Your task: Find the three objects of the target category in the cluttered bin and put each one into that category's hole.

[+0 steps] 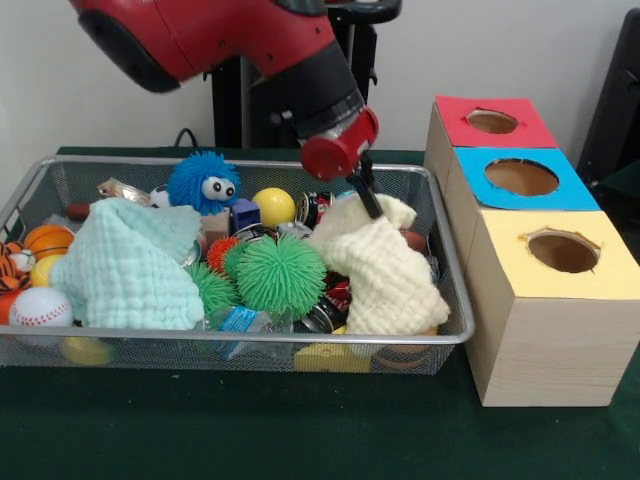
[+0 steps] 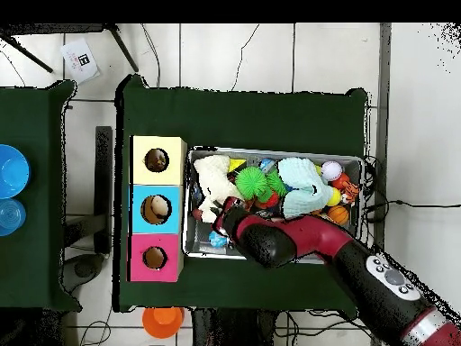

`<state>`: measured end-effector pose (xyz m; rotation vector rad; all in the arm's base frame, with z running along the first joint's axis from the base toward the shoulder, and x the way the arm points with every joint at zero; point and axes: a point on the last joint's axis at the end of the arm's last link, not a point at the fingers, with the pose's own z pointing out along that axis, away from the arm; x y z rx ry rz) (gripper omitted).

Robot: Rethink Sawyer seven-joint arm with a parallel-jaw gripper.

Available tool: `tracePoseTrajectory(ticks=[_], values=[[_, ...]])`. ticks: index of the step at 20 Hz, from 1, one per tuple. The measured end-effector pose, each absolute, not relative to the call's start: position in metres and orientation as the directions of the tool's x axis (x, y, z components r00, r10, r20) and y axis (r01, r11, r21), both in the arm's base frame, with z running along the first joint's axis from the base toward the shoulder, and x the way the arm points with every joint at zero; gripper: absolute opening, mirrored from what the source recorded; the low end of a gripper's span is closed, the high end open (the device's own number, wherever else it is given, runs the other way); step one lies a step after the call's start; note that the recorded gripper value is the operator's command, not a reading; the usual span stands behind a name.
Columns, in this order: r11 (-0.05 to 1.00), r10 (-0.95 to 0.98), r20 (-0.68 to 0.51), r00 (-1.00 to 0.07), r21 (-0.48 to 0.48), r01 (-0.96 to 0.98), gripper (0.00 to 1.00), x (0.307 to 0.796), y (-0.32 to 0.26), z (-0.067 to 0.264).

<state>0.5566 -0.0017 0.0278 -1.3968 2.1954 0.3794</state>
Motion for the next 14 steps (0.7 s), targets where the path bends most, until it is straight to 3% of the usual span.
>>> tracePoseTrajectory(ticks=[6,14], values=[[0.450,-0.791,-0.479,-0.382,-0.032,-0.892,0.00,0.556,-0.033,0.084],[0.473,-0.802,-0.390,-0.451,0.046,-0.880,0.00,0.554,-0.073,0.125]])
